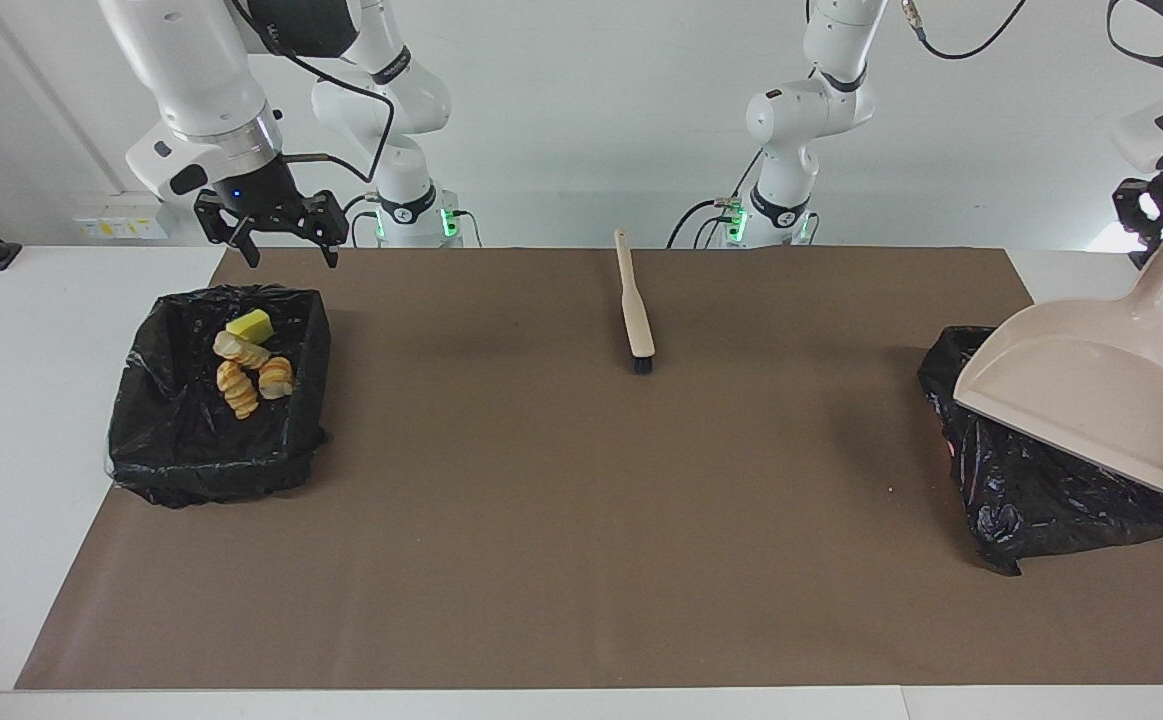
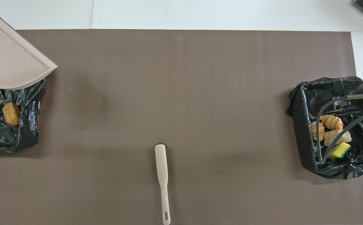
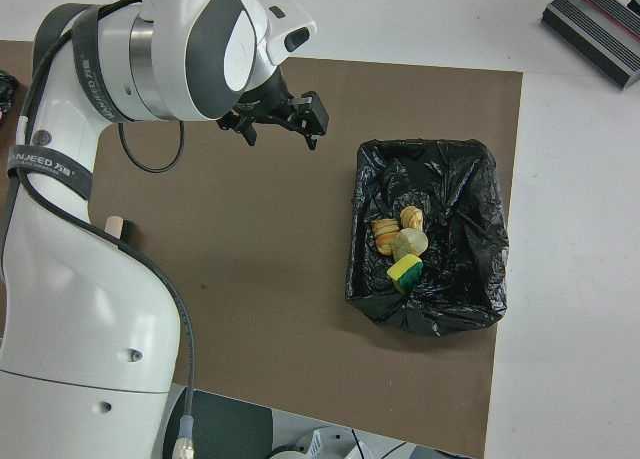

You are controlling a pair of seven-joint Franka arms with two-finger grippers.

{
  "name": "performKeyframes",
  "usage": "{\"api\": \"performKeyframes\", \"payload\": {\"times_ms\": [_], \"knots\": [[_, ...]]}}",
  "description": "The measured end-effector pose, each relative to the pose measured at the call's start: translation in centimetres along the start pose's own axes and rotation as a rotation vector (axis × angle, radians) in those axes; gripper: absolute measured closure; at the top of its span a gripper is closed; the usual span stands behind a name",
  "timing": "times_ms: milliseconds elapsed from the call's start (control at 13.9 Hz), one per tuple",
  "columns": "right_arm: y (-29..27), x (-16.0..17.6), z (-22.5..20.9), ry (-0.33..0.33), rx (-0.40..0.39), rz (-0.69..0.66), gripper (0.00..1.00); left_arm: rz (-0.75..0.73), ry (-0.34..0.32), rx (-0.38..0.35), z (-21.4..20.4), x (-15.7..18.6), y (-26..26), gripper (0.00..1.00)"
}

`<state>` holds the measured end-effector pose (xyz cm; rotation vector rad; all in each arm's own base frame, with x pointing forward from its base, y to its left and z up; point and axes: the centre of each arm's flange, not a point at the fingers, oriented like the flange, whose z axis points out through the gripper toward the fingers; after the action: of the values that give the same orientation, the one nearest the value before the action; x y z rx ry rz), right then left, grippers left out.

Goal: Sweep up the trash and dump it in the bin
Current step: 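Lift the emptied dustpan out of the bag with the left gripper, then lower the dustpan onto the table center with the left gripper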

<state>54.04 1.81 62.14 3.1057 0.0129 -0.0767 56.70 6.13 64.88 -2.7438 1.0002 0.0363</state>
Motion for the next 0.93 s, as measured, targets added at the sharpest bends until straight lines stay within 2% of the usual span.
{"api": "performKeyframes", "payload": {"times_ms": [287,574,789,932], "knots": [[0.1,0.0,0.0,0.0,0.0,0.003,0.0,-0.22,0.039,-0.124,0.1,6.8,9.6,0.68],[0.2,0.0,0.0,0.0,0.0,0.003,0.0,-0.366,0.082,-0.2,-0.1,13.5,20.5,0.68],[0.2,0.0,0.0,0.0,0.0,0.003,0.0,-0.44,0.143,-0.251,2.1,16.7,25.4,0.68],[0.2,0.0,0.0,0.0,0.0,0.003,0.0,-0.46,0.144,-0.272,4.3,18.5,28.2,0.68]]}}
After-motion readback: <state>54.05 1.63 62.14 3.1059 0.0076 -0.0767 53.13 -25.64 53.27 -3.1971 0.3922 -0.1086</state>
